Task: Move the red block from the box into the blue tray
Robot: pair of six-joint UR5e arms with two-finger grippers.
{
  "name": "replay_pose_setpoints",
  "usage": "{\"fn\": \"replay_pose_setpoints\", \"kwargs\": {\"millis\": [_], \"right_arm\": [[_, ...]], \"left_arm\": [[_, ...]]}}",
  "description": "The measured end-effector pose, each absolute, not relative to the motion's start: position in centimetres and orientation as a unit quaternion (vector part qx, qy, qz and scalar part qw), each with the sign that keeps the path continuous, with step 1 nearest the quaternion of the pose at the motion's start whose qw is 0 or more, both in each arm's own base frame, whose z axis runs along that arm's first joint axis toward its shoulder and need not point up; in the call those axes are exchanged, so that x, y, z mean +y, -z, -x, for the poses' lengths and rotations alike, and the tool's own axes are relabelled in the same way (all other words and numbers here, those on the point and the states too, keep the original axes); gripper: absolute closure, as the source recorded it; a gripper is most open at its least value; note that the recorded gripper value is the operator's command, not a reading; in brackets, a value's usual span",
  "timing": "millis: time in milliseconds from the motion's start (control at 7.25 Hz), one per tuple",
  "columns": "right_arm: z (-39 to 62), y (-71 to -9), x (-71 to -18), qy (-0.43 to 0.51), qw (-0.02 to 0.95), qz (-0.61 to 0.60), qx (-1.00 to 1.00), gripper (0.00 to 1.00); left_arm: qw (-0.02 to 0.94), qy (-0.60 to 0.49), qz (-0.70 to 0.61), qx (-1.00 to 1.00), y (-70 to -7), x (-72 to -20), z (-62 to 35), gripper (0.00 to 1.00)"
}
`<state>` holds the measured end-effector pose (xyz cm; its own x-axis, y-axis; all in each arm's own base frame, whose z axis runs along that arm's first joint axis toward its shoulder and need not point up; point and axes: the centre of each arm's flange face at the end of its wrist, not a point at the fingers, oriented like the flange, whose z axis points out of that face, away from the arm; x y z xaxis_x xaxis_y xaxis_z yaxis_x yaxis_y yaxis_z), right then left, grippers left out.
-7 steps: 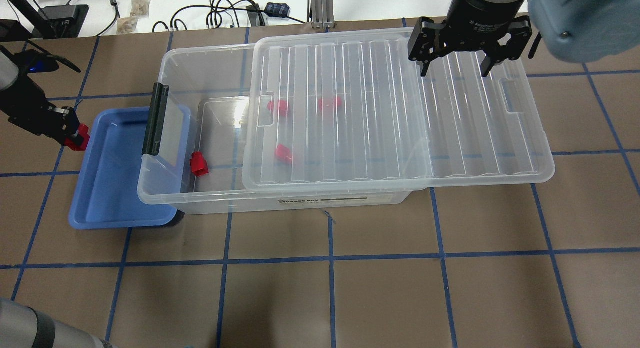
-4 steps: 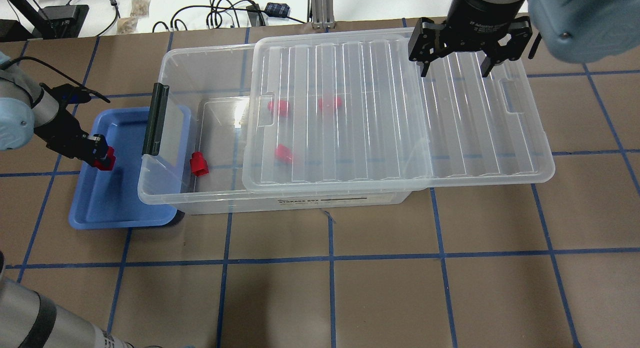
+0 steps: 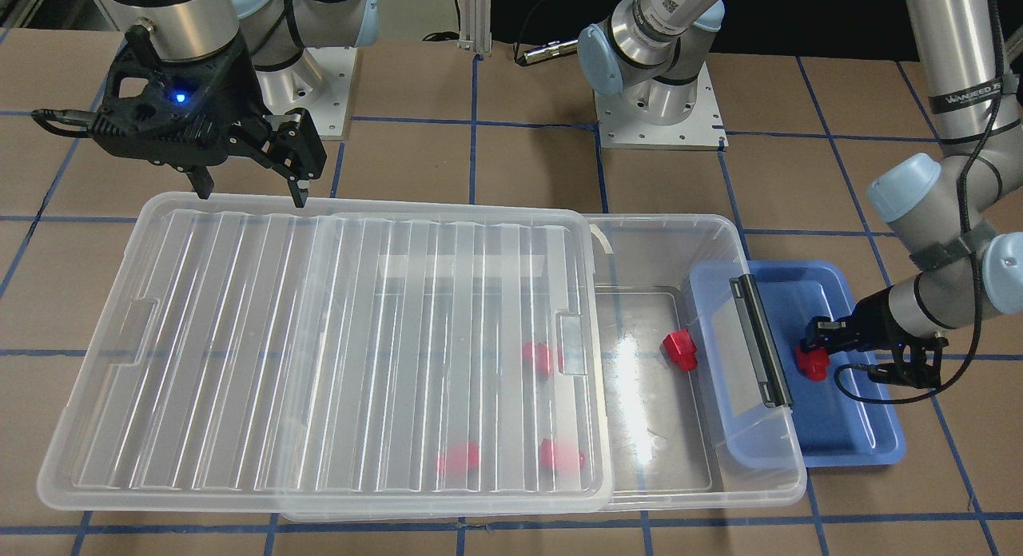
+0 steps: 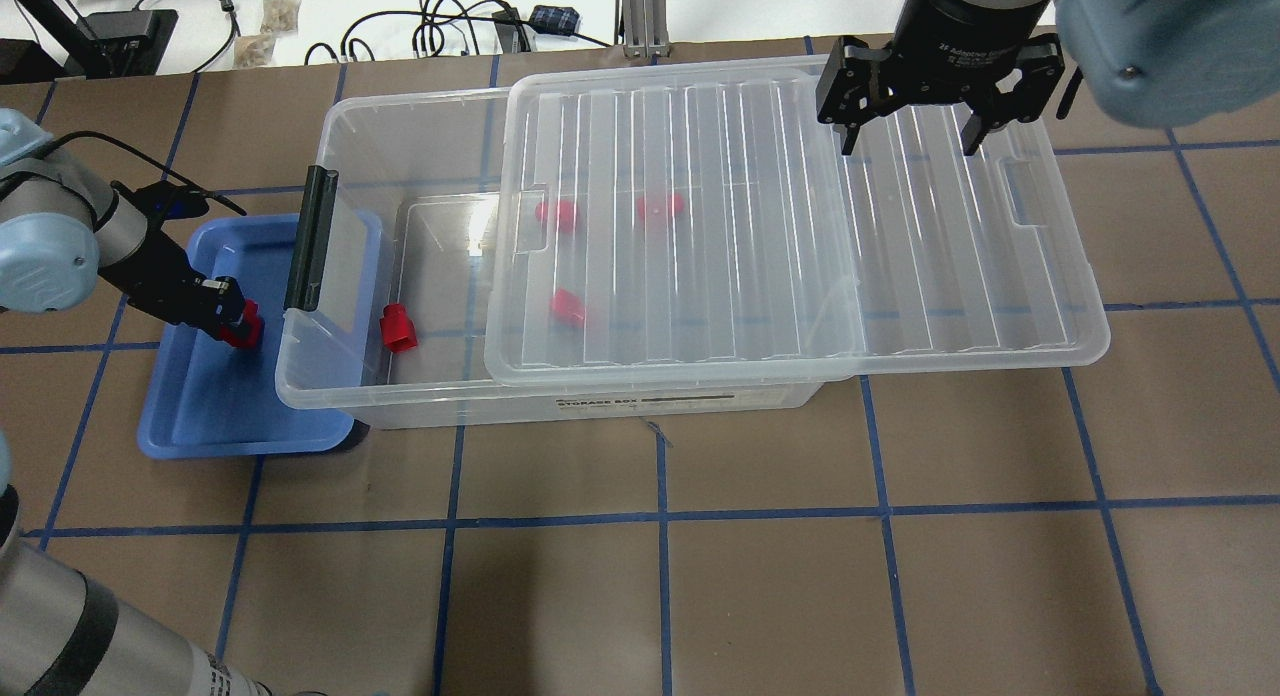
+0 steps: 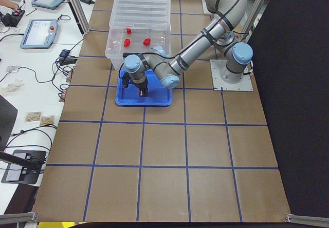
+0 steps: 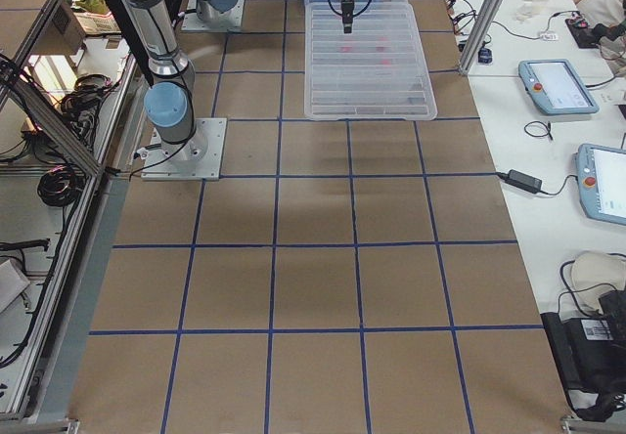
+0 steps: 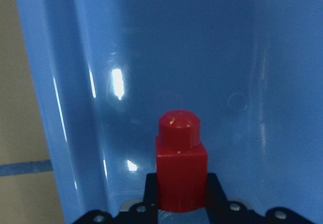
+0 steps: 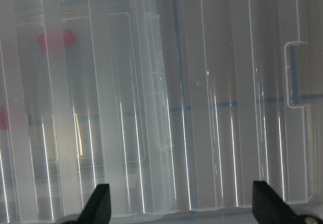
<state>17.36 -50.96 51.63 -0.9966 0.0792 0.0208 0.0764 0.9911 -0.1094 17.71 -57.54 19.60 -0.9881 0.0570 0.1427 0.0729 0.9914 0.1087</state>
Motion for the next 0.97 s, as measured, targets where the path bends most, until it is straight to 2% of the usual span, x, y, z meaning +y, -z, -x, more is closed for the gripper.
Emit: {"fn": "replay_pose_setpoints", "kwargs": {"millis": [138, 276, 414, 552, 690, 966], "right_arm": [[-17.4, -51.6, -51.0, -0.054, 0.013, 0.039, -0.998, 0.0], [-17.3, -51.6, -51.0, -0.054, 0.012, 0.039, -0.998, 0.0], [-17.2, -51.5, -51.1, -0.053, 0.012, 0.04, -0.998, 0.0], [-16.5, -51.4, -51.5, -0.053, 0.014, 0.032, -0.998, 0.0], [-14.5, -51.3, -52.2, -0.052, 0.017, 0.012, -0.998, 0.0], [-4.7, -49.7, -54.4, -0.034, 0.021, 0.0, -0.999, 0.0]], "left_arm": [[0.072, 0.056, 0.033, -0.995, -19.6, -57.6, -17.5, 1.0], [0.073, 0.056, 0.035, -0.995, -19.6, -57.7, -17.3, 0.89], [0.074, 0.057, 0.035, -0.995, -19.5, -57.7, -17.2, 0.46], [0.074, 0.059, 0.036, -0.995, -19.5, -57.7, -17.1, 0.16], [0.074, 0.06, 0.036, -0.995, -19.6, -57.6, -17.1, 0.04], [0.07, 0.057, 0.037, -0.995, -20.3, -57.6, -17.1, 0.0]]}}
